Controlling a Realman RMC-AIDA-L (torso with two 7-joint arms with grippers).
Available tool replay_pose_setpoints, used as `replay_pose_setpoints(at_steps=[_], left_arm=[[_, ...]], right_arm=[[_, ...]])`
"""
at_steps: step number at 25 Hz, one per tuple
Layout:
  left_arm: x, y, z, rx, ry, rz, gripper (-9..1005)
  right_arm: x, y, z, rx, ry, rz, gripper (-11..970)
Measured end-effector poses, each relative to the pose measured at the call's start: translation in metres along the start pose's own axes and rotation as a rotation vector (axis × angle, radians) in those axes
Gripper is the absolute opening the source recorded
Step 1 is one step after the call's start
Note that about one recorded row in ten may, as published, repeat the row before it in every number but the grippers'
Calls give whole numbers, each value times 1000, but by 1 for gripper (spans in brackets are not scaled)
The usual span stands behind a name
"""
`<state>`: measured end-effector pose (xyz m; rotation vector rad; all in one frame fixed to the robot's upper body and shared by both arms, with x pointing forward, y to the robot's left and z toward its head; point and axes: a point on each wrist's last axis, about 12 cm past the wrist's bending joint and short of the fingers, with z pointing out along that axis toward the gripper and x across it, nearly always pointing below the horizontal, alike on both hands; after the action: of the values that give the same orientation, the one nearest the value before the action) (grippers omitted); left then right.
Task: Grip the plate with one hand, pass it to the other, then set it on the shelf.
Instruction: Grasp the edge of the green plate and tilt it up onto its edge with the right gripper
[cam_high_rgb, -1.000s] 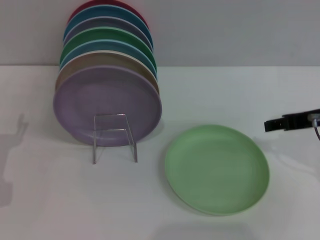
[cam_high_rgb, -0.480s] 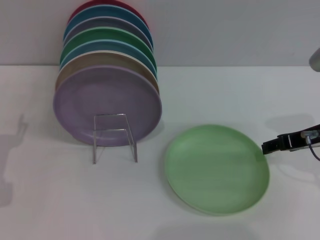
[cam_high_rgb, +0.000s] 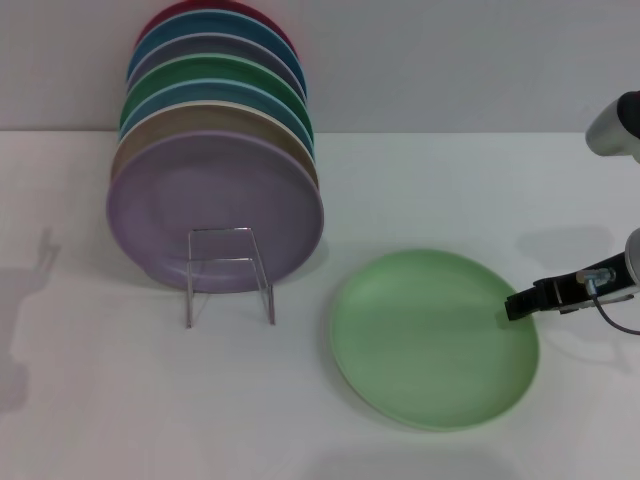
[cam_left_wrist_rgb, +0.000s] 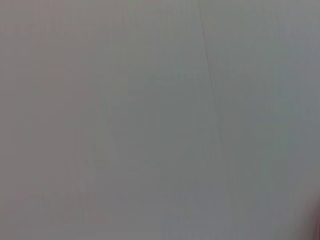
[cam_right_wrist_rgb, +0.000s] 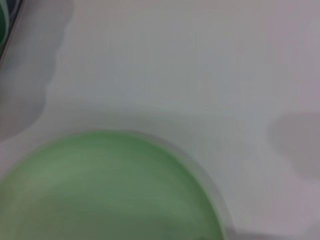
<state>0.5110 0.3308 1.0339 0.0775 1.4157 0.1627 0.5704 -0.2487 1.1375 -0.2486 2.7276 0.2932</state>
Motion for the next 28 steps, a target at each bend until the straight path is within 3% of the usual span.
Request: replay_pose_setpoints(at_steps=[28], left_arm=[[0,0,1,1,5,3,809]], right_arm=[[-3,1,13,7,48,-7,686]])
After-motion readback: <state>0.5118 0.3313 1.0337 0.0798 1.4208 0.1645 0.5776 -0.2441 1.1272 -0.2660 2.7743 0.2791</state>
